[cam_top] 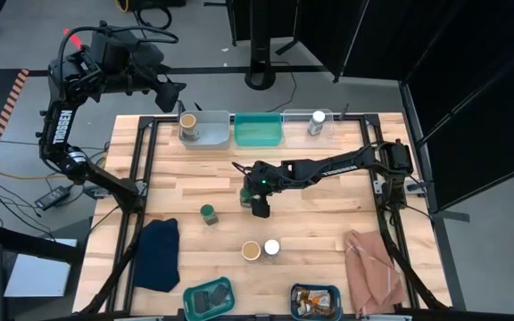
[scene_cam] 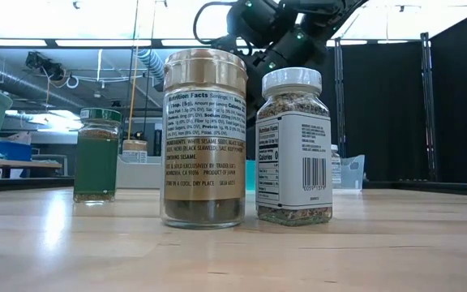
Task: Sort spices by type
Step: Put the right green seasoning bottle into the green bin
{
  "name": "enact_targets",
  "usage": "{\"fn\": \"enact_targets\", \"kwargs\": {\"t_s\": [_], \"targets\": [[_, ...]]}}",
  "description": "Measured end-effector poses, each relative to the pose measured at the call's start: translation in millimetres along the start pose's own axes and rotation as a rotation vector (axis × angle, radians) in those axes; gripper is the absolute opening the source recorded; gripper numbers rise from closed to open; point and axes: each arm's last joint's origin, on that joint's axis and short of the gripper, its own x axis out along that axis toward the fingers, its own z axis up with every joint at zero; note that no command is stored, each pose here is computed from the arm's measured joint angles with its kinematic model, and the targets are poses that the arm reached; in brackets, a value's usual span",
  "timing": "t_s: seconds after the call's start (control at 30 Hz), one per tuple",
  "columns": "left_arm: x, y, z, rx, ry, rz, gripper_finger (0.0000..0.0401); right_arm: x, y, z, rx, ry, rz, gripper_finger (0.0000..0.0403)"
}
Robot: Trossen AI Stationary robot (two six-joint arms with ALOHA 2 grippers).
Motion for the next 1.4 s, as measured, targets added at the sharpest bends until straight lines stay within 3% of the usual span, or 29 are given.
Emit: {"fn": "enact_targets", "kwargs": {"t_s": [0.23, 0.67, 1.03, 1.4], "targets": [[0.0, 0.0, 0.1, 0.000, -0.001, 0.000, 0.0326, 0.0, -0.2, 0.0, 0.003, -0.001, -0.005, 0.0202], [0.0, 0.0, 0.1, -0.001, -0.001, 0.000, 0.0326, -4.4, -18.3, 14.0, 0.119, -0.070, -0.078, 0.0202], [0.0, 0.0, 0.0, -0.001, 0.000, 0.000, 0.0326, -31.3, -82.5, 55.6, 0.188, -0.223, -0.201, 0.0202], [0.0, 0.0, 0.0, -0.001, 0.000, 0.000, 0.0326, -51.3, -152.0, 49.6, 0.321, -0.219, -0.346, 0.0202]]}}
